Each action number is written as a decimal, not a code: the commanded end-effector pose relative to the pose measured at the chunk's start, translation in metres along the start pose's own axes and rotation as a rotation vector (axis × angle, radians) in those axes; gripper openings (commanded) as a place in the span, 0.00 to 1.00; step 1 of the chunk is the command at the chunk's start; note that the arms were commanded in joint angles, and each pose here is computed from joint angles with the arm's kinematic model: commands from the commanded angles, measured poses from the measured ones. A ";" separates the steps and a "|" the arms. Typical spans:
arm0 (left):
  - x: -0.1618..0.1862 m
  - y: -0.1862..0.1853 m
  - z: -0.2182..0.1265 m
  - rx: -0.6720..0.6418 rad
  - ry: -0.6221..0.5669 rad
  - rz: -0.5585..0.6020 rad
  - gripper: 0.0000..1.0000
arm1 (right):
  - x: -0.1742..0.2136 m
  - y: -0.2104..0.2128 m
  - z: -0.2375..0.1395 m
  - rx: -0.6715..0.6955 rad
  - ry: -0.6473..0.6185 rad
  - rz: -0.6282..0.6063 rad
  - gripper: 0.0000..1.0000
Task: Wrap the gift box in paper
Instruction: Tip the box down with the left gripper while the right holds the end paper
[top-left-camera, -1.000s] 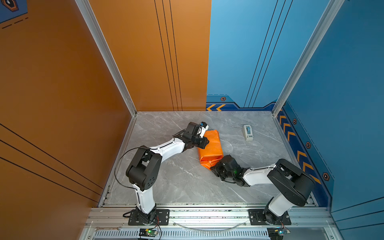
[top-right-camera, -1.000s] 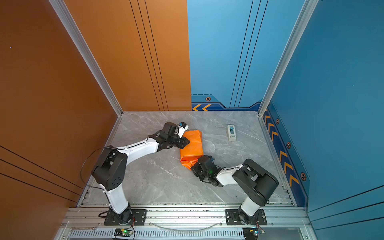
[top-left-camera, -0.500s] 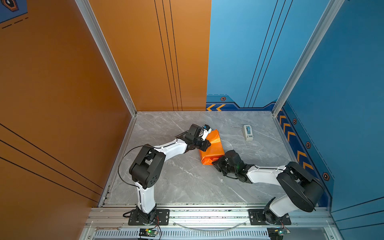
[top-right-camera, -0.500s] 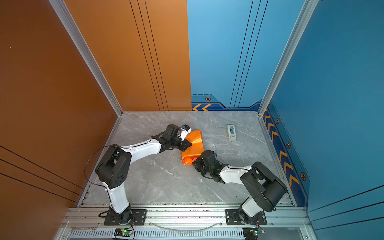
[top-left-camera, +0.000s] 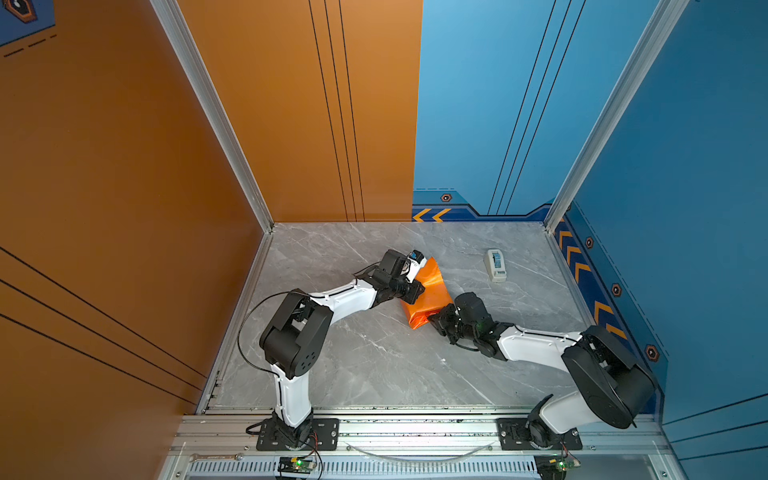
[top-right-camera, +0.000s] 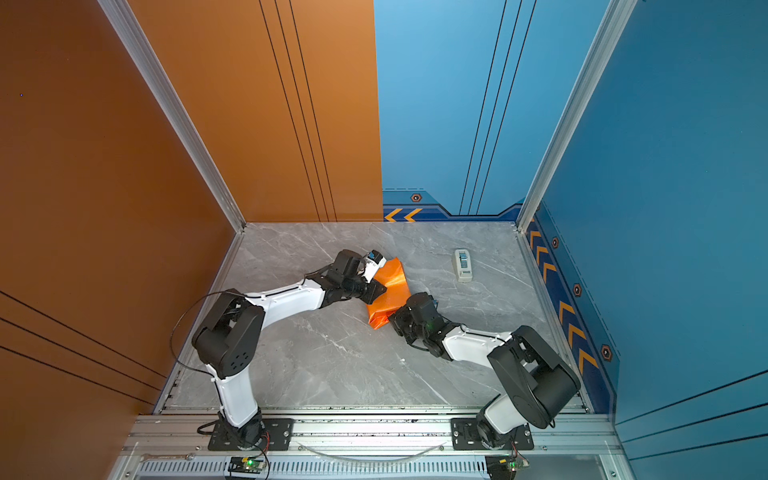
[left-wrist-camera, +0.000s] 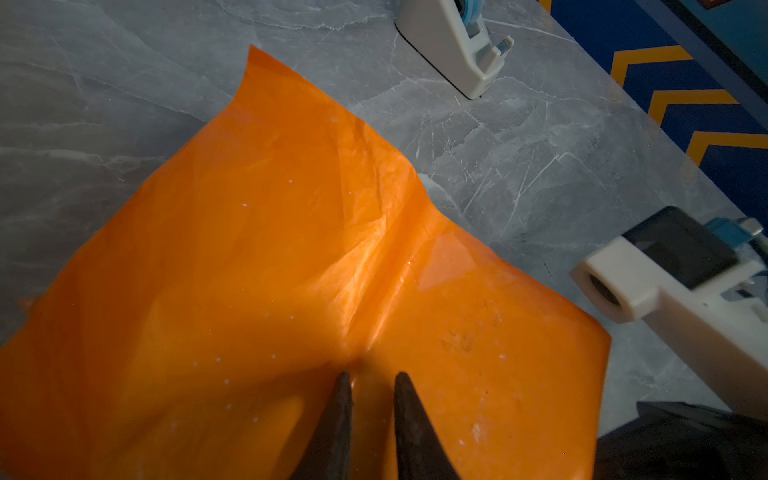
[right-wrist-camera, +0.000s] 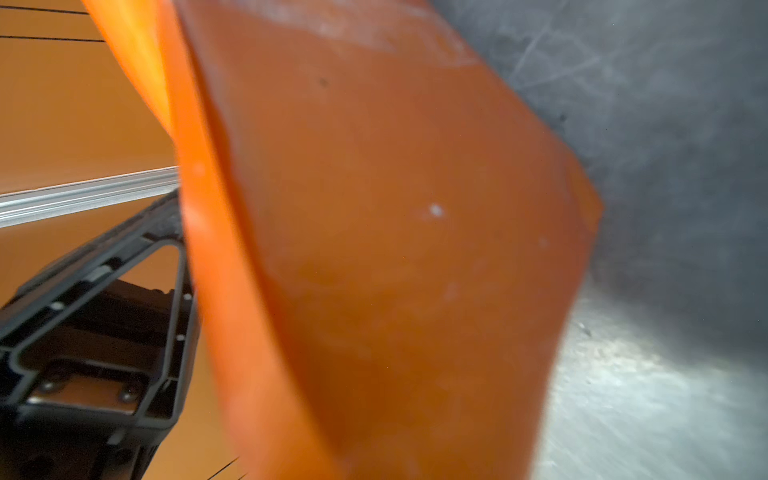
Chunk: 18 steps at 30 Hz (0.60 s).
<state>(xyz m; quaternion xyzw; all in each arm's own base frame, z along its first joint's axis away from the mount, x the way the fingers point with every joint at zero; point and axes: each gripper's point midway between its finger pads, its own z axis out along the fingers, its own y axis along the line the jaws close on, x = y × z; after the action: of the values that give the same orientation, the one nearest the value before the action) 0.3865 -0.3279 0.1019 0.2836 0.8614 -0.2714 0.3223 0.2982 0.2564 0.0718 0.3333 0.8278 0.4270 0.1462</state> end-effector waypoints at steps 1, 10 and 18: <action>0.055 0.005 0.007 -0.033 0.170 -0.036 0.23 | -0.005 0.029 -0.010 -0.076 -0.013 -0.046 0.00; 0.013 -0.005 -0.011 -0.035 0.053 -0.038 0.39 | 0.008 -0.020 -0.007 0.049 0.014 -0.046 0.00; -0.016 -0.006 -0.056 -0.127 -0.055 -0.079 0.50 | 0.022 -0.042 -0.001 0.108 0.050 -0.058 0.00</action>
<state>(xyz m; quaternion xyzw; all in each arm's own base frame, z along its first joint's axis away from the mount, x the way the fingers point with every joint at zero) 0.3771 -0.3163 0.1272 0.2501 0.8742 -0.2520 0.3312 0.2728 0.2568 0.0537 0.3130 0.8494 0.4060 0.1254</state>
